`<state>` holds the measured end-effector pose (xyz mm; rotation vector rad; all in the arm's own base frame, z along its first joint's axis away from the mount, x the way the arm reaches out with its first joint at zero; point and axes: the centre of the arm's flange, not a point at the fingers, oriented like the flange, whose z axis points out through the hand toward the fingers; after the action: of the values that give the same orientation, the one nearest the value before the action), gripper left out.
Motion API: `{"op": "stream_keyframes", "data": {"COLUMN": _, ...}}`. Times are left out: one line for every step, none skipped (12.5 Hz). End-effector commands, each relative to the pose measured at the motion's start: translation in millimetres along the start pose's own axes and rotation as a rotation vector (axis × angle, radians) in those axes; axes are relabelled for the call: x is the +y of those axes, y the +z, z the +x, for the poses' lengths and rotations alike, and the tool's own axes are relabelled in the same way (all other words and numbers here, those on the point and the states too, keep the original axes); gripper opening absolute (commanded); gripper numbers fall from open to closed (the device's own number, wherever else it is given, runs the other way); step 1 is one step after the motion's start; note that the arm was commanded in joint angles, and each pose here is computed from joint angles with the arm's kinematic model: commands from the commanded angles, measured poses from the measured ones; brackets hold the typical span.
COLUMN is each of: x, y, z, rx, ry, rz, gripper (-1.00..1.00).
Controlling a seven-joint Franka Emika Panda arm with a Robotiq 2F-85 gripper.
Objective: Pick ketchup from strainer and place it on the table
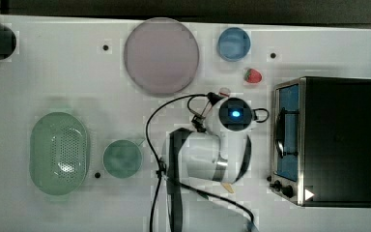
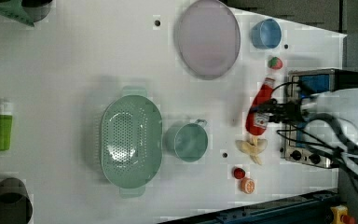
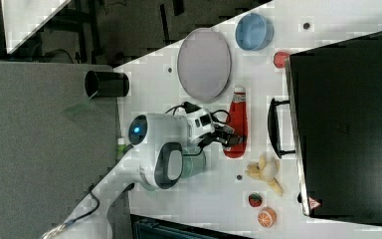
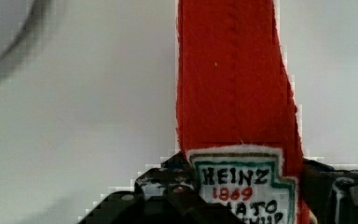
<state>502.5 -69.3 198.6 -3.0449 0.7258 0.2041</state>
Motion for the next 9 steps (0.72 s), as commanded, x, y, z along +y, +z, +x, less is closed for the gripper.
{"op": "stream_keyframes", "data": {"x": -24.0, "y": 23.3, "z": -8.3, "rx": -0.005, "ry": -0.096, "rz": -0.006, "gripper": 0.25}}
{"op": "stream_keyframes", "data": {"x": -23.1, "y": 30.9, "z": -8.0, "rx": -0.007, "ry": -0.094, "rz": -0.006, "gripper": 0.31}}
{"op": "stream_keyframes", "data": {"x": -22.7, "y": 34.2, "z": -7.6, "rx": -0.004, "ry": -0.093, "rz": -0.005, "gripper": 0.51}}
{"op": "stream_keyframes", "data": {"x": -23.2, "y": 31.4, "z": -6.5, "rx": 0.003, "ry": -0.093, "rz": -0.002, "gripper": 0.73}}
{"op": "stream_keyframes", "data": {"x": -23.6, "y": 24.5, "z": -5.5, "rx": 0.011, "ry": -0.092, "rz": 0.000, "gripper": 0.95}}
{"op": "stream_keyframes", "data": {"x": -25.8, "y": 8.1, "z": -3.0, "rx": 0.036, "ry": -0.092, "rz": 0.008, "gripper": 1.00}}
{"op": "stream_keyframes", "data": {"x": -29.5, "y": -15.8, "z": -0.3, "rx": 0.064, "ry": -0.088, "rz": 0.017, "gripper": 1.00}}
{"op": "stream_keyframes", "data": {"x": -34.9, "y": -45.5, "z": 1.9, "rx": 0.088, "ry": -0.074, "rz": 0.029, "gripper": 1.00}}
{"op": "stream_keyframes", "data": {"x": -40.1, "y": -77.2, "z": 1.9, "rx": 0.095, "ry": -0.048, "rz": 0.034, "gripper": 1.00}}
